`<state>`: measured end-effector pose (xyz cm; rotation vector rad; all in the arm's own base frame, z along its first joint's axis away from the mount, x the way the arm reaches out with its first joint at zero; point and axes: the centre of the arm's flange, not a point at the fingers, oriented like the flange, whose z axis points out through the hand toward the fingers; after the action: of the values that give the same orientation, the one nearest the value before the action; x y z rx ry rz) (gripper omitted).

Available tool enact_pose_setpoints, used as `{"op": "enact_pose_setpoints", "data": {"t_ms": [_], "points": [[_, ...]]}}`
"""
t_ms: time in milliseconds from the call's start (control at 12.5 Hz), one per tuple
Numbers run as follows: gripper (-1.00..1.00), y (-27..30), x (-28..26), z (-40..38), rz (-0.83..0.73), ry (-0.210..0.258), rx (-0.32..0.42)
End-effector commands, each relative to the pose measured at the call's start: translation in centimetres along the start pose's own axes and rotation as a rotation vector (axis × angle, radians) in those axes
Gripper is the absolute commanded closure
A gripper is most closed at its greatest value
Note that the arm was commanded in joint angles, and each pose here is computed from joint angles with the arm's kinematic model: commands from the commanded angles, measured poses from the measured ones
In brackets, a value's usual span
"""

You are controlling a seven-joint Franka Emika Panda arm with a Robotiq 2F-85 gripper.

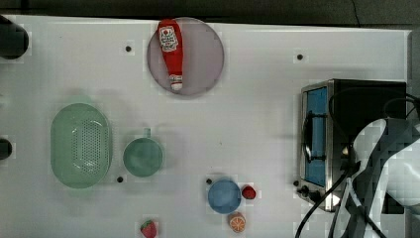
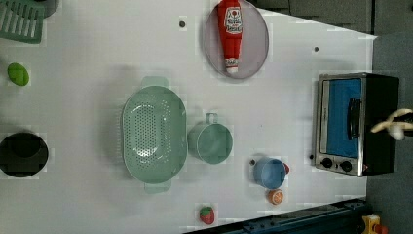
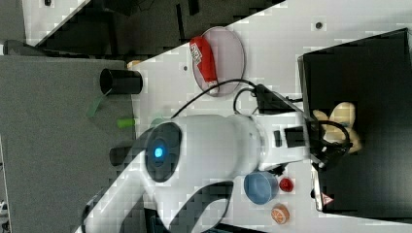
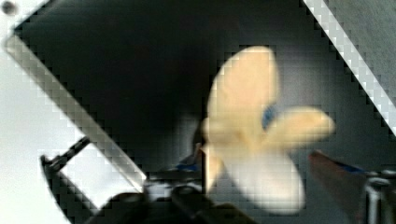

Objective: Pick banana from table and place on oven.

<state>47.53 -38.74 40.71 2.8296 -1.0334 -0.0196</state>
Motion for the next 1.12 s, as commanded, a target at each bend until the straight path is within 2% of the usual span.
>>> {"op": "enact_pose_setpoints", "data": {"t_ms": [80, 400, 640, 800, 960, 1120], "points": [[-1.00, -2.1, 0.6, -3.7, -0.091, 0.063, 0.027], [-1.00, -2.9, 0.1, -10.4, -0.135, 0.104, 0.007], [-1.00, -3.9, -2.2, -18.0, -0.105, 0.096, -0.013], [-1.00, -6.0, -5.1, -21.2, -0.051, 0.027, -0.003], [-1.00, -10.1, -8.6, -23.2, 0.067, -0.038, 0.002], [-1.00, -14.9, -12.0, -25.2, 0.167, -0.054, -0.006]]}}
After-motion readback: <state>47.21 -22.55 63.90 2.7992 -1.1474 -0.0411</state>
